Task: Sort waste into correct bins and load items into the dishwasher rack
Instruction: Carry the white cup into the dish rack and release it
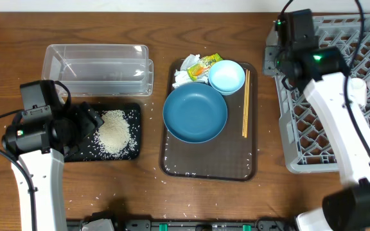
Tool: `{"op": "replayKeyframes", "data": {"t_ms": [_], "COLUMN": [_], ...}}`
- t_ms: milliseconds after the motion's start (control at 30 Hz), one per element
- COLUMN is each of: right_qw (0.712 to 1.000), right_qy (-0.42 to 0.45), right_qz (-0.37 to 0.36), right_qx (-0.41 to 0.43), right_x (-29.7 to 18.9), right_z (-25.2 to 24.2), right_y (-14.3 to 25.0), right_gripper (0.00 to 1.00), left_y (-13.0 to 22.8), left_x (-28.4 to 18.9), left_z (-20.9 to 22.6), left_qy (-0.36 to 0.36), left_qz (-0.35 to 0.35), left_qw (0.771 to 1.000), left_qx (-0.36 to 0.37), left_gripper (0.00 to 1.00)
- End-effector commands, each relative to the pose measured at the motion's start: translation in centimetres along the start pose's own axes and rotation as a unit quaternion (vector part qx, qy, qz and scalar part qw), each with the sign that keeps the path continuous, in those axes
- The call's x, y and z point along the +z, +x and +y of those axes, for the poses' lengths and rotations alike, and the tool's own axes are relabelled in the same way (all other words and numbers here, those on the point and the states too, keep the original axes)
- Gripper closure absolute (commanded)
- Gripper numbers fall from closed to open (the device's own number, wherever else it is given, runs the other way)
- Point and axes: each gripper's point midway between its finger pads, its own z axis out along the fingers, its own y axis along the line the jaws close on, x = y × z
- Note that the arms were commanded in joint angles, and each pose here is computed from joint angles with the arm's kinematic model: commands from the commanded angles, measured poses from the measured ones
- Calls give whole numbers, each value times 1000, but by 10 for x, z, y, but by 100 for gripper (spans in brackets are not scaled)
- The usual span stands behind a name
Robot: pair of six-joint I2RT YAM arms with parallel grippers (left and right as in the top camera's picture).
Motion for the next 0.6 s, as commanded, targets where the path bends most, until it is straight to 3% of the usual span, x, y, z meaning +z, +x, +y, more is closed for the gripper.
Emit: {"op": "replayKeyframes", "data": {"t_ms": [0,100,133,367,567], "right_qw": [986,978,977,988,983], "right_qy": [159,191,194,110,121], "right_qz": [-20,-9,-5,26,58], "right_qx": [44,80,91,109,122], "right_x": [17,41,49,110,136], "right_z": [-75,-115,-125,-159,-180], "right_y": [-12,-11,-9,0,20], "right_gripper": [74,96,99,99,99], "left_y": [-3,-3,-3,-3,-3], "left_x": [-3,-3,-3,-3,-3], "left_z": [0,0,0,0,0], "left_qy": [0,0,0,0,0], "left_qz": [-4,-4,-4,-4,-4], "left_qw": [1000,1000,1000,1000,1000], "left_qx": [-2,-2,-2,-1,-2], "left_gripper": [12,12,12,12,12]}}
